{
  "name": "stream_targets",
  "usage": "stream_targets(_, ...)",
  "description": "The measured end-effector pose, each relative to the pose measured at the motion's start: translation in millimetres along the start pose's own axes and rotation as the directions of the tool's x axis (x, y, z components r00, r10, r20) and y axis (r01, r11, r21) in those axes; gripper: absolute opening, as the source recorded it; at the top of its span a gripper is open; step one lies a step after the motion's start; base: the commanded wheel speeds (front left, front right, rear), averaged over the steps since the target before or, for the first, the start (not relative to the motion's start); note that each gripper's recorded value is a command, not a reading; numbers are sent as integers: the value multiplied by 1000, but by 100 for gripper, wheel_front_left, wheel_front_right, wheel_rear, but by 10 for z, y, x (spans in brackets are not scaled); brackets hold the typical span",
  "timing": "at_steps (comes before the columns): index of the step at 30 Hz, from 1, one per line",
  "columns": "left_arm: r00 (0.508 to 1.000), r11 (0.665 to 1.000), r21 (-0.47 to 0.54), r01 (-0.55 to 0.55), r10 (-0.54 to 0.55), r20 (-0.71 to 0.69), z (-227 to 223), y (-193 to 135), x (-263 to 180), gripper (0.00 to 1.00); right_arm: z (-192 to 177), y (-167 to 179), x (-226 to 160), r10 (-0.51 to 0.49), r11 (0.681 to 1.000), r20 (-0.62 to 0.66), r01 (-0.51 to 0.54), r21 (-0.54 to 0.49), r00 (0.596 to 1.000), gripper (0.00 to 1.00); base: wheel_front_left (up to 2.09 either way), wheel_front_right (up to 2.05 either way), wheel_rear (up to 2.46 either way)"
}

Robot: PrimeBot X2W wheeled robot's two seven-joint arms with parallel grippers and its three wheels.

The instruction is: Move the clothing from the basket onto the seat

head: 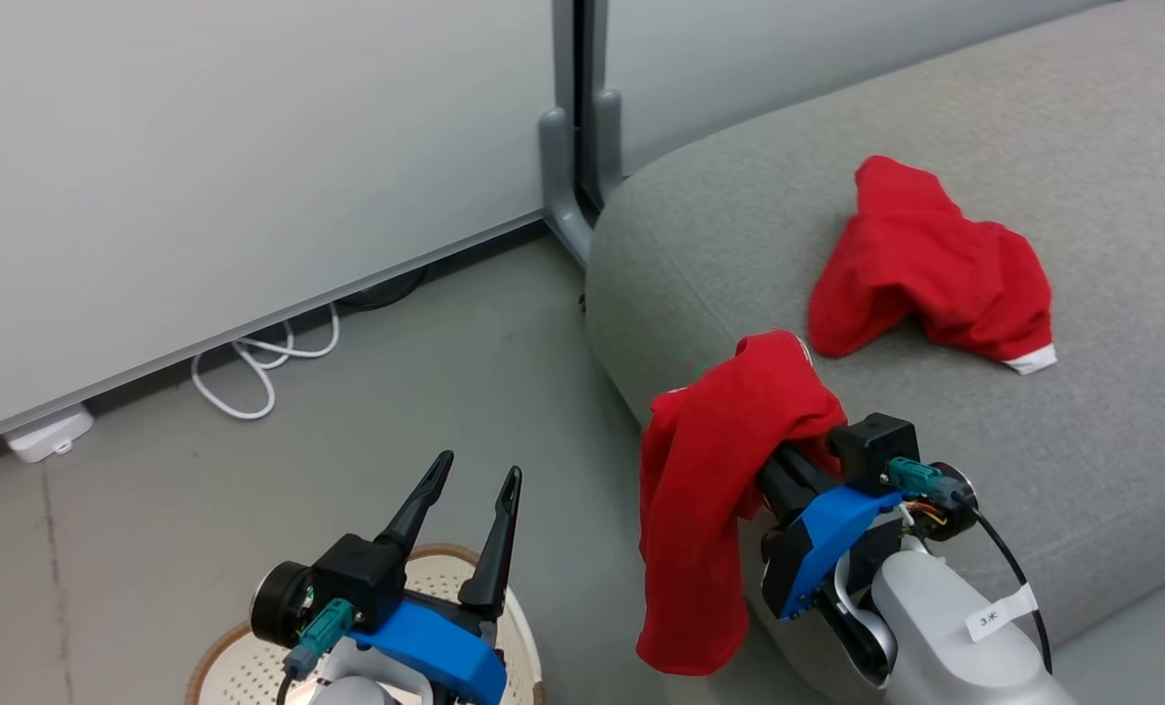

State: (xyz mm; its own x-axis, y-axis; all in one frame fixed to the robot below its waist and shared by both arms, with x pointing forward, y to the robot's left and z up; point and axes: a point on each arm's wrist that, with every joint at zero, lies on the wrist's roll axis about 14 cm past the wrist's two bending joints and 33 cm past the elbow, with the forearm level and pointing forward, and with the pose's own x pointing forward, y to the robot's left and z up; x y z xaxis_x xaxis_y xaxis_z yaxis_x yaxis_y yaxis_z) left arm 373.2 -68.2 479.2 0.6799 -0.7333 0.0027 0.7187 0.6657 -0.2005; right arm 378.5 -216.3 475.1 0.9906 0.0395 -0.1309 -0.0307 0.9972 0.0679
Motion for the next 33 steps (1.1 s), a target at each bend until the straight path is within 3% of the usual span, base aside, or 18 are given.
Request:
stream_targets(15,994,994,-10,107,-107,-23,-91,-272,222,100,-19,-305,-218,-95,996,-1,95,4,996,0,0,0,0)
stream_targets(33,994,995,-11,103,-104,-25,-98,-256,192,100,81,-366,-170,-113,992,29,111,52,993,0,0,0,0)
